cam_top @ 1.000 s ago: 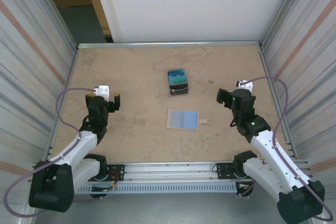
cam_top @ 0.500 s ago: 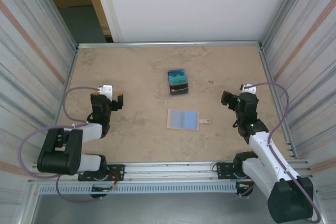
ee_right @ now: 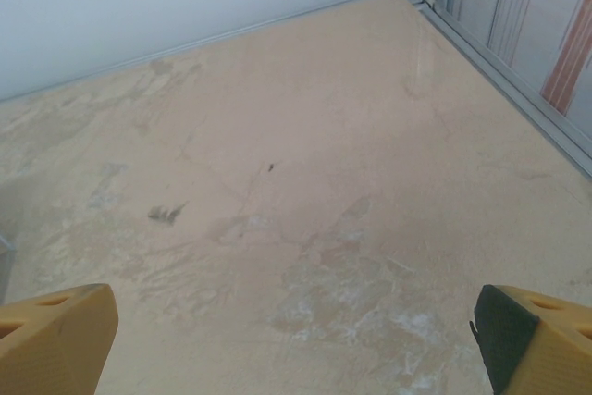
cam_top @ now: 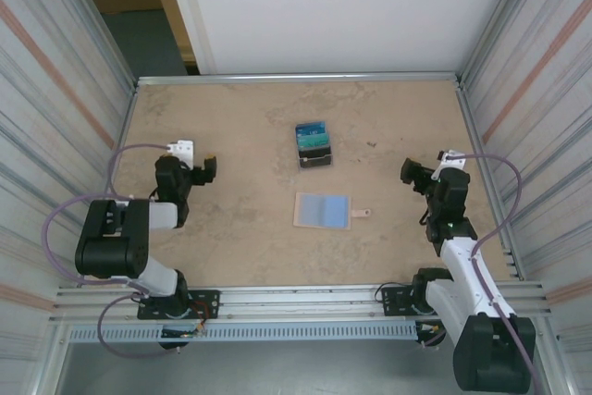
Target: Take the credit cards out of the card holder
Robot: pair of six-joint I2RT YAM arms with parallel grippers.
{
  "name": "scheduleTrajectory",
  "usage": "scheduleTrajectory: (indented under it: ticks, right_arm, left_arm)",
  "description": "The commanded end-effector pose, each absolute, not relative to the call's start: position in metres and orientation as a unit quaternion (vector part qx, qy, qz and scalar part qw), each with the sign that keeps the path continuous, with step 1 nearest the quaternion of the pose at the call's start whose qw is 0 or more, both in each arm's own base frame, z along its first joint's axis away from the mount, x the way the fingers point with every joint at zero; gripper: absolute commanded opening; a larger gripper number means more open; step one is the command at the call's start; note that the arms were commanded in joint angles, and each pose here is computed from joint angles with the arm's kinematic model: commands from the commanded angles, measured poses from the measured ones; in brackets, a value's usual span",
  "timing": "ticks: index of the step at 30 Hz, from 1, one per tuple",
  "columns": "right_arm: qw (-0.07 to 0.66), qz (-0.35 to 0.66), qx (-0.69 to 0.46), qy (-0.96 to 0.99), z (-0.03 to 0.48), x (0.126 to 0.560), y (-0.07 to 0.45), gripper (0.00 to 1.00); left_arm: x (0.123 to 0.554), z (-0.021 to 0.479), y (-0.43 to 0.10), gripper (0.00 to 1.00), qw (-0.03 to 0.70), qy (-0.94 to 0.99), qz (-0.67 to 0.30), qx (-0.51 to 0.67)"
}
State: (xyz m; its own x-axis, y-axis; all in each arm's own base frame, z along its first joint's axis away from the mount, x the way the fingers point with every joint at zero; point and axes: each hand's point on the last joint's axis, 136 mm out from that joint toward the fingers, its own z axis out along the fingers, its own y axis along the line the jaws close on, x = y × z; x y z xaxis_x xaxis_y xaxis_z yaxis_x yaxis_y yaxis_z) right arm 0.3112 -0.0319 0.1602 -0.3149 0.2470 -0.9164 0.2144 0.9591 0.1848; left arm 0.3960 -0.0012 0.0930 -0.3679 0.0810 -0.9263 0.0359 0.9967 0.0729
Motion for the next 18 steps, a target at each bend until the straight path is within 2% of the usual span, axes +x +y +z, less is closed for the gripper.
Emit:
scheduleTrajectory:
  ticks: [1,18]
  right_arm:
    - [0.592,0.031,0.133,0.794,0.169,0.315,-0.029,0.98]
    - [0.597,0.064,0.072,0.796,0.141,0.348,-0.012,0.99]
  left_arm:
    - [0.396,0.091,-0.015,0.99,0.555,0.830,-0.020,0.055]
    - [0.396,0.092,-0.016,0.99,0.555,0.830,-0.020,0.056]
